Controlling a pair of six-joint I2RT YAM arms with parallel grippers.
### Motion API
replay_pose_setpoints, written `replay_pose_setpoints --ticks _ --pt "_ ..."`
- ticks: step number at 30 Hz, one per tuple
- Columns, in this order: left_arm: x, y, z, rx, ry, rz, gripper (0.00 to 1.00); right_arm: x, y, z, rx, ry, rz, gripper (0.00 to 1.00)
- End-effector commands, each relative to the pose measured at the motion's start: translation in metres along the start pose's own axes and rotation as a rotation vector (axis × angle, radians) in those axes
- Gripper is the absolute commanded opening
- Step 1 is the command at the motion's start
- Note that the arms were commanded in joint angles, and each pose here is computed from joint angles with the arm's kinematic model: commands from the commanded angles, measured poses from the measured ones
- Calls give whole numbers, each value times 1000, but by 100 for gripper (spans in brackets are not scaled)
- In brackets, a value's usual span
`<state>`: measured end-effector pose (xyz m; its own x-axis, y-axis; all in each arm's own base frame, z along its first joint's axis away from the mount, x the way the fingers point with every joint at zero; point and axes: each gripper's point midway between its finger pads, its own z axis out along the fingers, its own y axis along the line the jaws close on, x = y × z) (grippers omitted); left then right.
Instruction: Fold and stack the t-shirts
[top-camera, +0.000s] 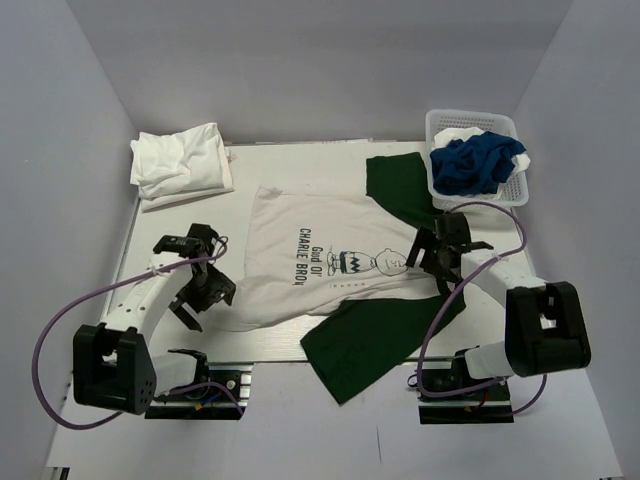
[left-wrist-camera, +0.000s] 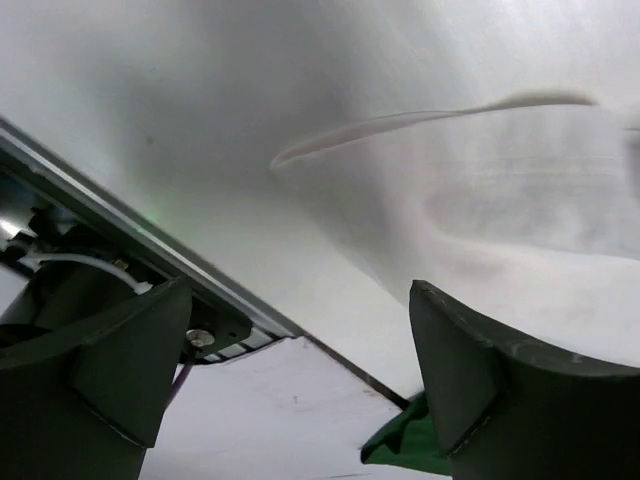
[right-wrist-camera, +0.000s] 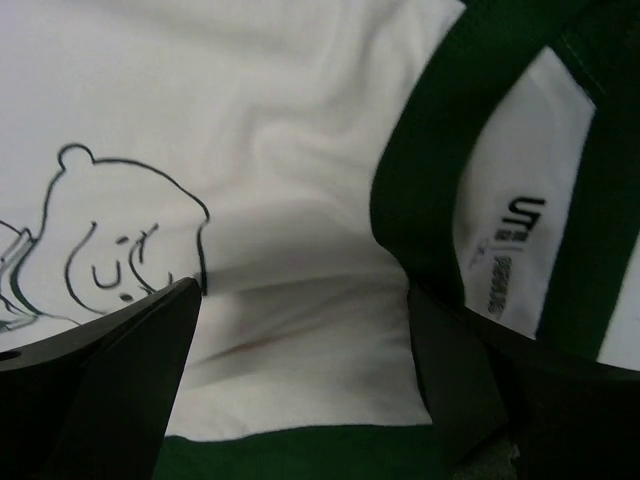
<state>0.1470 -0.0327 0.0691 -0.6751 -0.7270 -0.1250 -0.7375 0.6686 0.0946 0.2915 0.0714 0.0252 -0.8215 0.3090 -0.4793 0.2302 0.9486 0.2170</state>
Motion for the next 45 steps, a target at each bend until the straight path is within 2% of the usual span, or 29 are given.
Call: replay_pose_setpoints --ticks 1,4,5,7,8,10,11,12,13,14,18,19,20,22,25,26,28,29,31,34,37,39,41,44,45 --pt "-28 -31 -16 113 -100 -21 100 7 -18 -14 57 -5 -58 90" --pt "-55 -70 -20 214 -171 47 100 -5 0 -23 -40 -69 -101 90" --pt "-71 -105 -30 341 -211 73 100 -8 7 -27 -70 -84 -114 90" --pt "-87 -134 -32 401 -245 134 100 -14 28 -32 -158 -106 -140 90" --pt "-103 -164 -32 434 -259 165 100 -15 35 -33 -179 -114 -168 90" --pt "-123 -185 -25 396 -277 190 100 -22 57 -40 -252 -139 -221 90" --pt "-148 -208 -44 417 -337 197 100 -19 65 -41 -270 -135 -251 90" --pt "-152 -216 -11 326 -286 224 98 -27 72 -44 -288 -159 -271 90" --pt "-158 -224 -4 296 -275 241 96 -26 75 -42 -290 -153 -281 90" --pt "-173 -250 -21 333 -312 263 95 -26 77 -40 -291 -150 -289 90" --pt "-191 -278 15 264 -289 317 82 -22 78 -31 -263 -129 -296 90" --pt "-199 -286 12 267 -309 322 77 -18 78 -28 -260 -115 -297 90" --pt "-196 -291 25 244 -303 348 75 -21 72 -25 -222 -125 -290 90" --pt "-197 -301 25 265 -328 375 72 -19 71 -21 -214 -114 -290 90" --pt "-194 -315 30 310 -343 419 54 -13 69 -14 -201 -88 -291 90" --pt "-191 -319 28 318 -353 438 35 -12 67 -10 -194 -79 -287 90" --pt "-187 -318 31 306 -354 455 6 -7 64 -7 -181 -63 -287 90" --pt "-189 -321 27 314 -361 453 0 -5 63 -5 -178 -56 -287 90" --pt "-186 -324 15 324 -395 489 0 -5 62 -5 -170 -62 -292 90" --pt "-196 -311 -7 216 -500 460 0 -3 52 -6 -133 -73 -287 90" --pt "-192 -310 -38 180 -555 429 0 -4 51 -8 -137 -84 -281 90" --pt "-159 -313 -52 159 -593 466 0 0 53 -8 -161 -87 -289 90" --pt "-113 -326 -48 182 -583 539 0 2 53 -8 -166 -81 -294 90" --pt "-50 -330 -34 213 -485 622 0 5 50 -7 -158 -71 -259 90" --pt "-34 -324 -24 176 -458 650 0 6 47 -7 -147 -68 -238 90"
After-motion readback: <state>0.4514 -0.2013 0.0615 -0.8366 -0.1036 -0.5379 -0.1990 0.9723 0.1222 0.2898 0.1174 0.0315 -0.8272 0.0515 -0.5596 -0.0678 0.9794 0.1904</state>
